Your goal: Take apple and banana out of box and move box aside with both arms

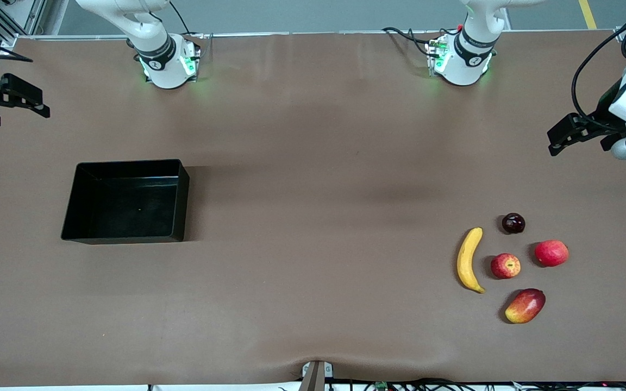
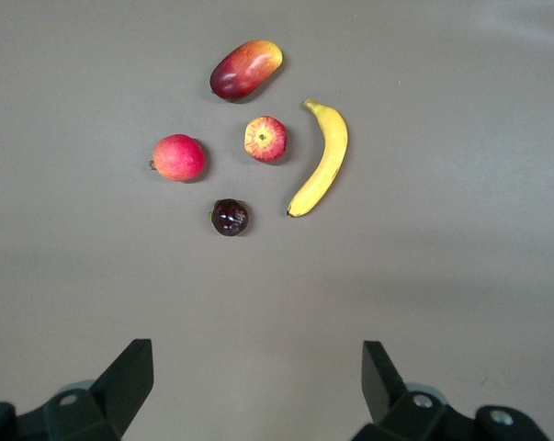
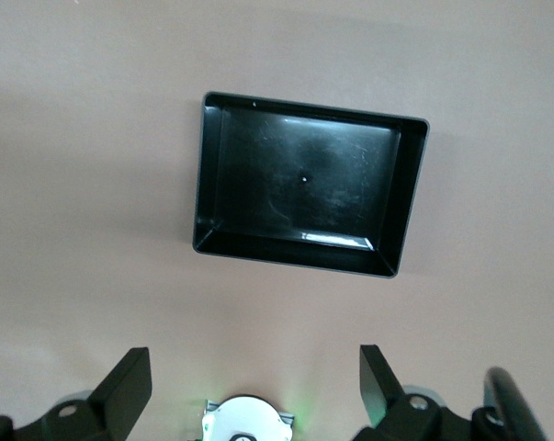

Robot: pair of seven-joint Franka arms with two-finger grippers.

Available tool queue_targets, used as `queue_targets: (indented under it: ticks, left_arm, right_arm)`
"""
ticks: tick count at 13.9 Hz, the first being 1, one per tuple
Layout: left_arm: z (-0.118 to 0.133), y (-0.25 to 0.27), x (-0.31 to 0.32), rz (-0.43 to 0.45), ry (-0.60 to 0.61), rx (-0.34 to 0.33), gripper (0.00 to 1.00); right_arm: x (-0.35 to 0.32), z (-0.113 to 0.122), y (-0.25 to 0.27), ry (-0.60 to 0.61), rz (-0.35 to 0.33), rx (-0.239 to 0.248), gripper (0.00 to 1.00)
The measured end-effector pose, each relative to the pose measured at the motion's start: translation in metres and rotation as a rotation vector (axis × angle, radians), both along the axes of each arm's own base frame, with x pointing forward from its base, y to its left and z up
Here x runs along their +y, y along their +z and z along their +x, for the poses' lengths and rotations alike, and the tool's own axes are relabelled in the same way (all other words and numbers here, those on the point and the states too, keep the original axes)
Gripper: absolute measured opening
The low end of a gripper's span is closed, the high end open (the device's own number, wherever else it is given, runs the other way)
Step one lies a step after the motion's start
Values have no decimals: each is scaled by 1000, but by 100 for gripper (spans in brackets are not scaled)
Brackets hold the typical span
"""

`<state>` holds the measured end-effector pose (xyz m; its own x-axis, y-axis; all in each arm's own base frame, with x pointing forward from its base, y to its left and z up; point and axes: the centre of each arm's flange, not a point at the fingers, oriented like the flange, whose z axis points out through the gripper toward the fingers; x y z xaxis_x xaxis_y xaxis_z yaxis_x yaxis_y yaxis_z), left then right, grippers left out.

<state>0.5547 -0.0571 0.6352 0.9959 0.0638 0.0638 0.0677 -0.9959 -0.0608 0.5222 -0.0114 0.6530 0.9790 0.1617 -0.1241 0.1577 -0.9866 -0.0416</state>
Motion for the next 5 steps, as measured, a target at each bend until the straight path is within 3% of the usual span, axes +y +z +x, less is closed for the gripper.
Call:
queue_targets:
  ticks: [5]
  left_arm:
    - [-1, 0, -5, -27, -4, 5, 100]
  right_arm:
    - [-3, 4, 0, -10, -6, -36, 100]
